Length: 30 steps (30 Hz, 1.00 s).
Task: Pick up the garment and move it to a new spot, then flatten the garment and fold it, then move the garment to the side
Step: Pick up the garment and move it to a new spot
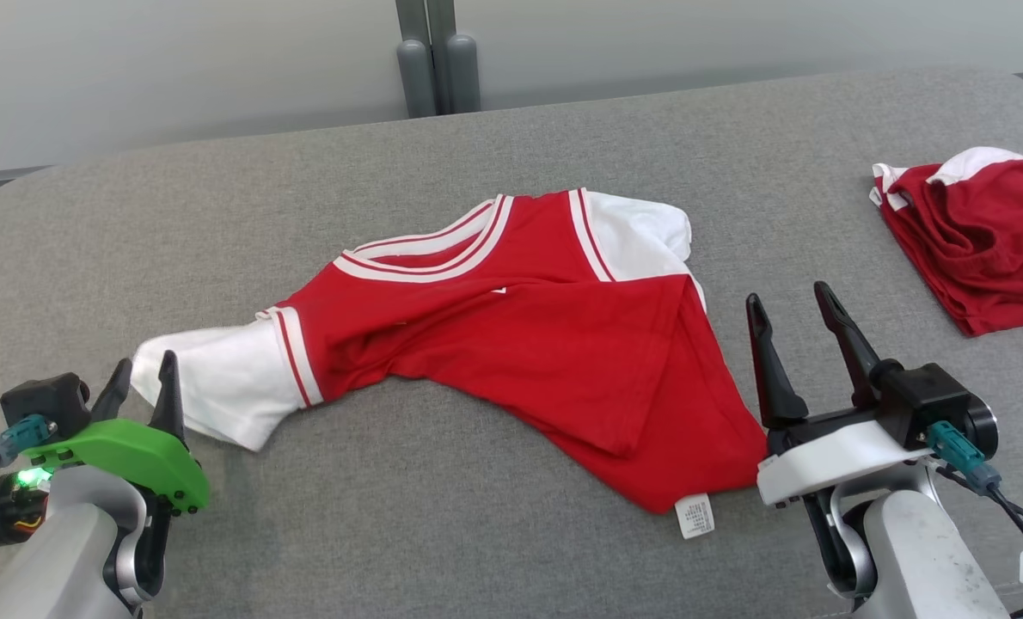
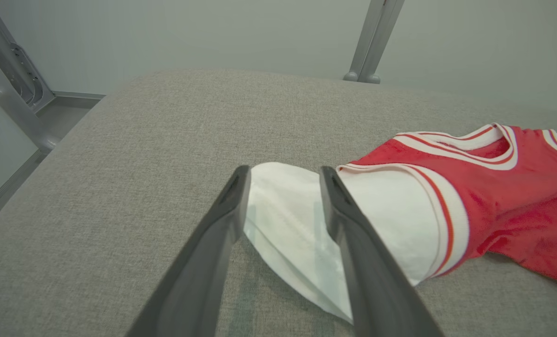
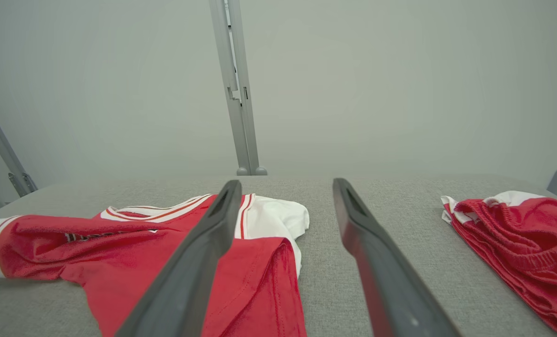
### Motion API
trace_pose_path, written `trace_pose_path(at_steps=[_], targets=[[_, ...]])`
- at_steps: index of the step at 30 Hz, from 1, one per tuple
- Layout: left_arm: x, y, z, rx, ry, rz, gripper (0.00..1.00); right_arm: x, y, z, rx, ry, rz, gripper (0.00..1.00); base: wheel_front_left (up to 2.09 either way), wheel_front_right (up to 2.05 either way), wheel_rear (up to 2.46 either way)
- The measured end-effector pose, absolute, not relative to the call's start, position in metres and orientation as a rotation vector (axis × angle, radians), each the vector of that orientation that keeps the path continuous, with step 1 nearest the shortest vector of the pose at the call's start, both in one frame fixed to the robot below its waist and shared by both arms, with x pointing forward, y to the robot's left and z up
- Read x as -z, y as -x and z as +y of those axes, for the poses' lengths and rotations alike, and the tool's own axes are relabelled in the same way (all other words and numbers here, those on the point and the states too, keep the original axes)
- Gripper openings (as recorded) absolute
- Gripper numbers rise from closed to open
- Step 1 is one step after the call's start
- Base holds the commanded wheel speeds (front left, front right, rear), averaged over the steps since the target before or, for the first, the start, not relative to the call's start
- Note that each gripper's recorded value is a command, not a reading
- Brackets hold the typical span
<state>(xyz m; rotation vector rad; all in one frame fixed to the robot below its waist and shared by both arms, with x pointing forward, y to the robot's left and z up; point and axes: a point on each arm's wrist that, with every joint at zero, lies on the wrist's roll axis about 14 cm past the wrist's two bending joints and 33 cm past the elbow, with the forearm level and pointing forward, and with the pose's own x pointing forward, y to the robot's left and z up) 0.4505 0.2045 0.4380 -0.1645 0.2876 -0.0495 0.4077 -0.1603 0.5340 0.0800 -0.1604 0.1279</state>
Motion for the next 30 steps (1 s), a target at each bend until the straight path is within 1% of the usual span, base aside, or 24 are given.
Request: trace_pose_path(at_steps=[6, 10, 18, 26, 30], targets=[[-0.446, -0.444, 0.204, 0.047, 0.168, 0.242, 1.00, -0.533, -0.406, -0.170, -0.101, -0.058, -0.158, 1.00, 0.00, 0.00, 0.00], [-0.471, -0.443, 0.201, 0.045, 0.176, 0.146, 1.00, -0.534, -0.405, -0.168, -0.106, -0.044, -0.162, 1.00, 0.00, 0.00, 0.00], [-0.488, -0.408, 0.187, 0.030, 0.236, 0.050, 1.00, -0.536, -0.398, -0.157, -0.138, -0.034, -0.165, 1.00, 0.00, 0.00, 0.00], [-0.483, -0.367, 0.182, 0.000, 0.264, 0.037, 1.00, -0.531, -0.384, -0.148, -0.161, -0.065, -0.151, 1.00, 0.00, 0.00, 0.00], [-0.480, -0.354, 0.182, -0.020, 0.277, 0.038, 1.00, -0.530, -0.377, -0.143, -0.173, -0.095, -0.149, 1.00, 0.00, 0.00, 0.00]])
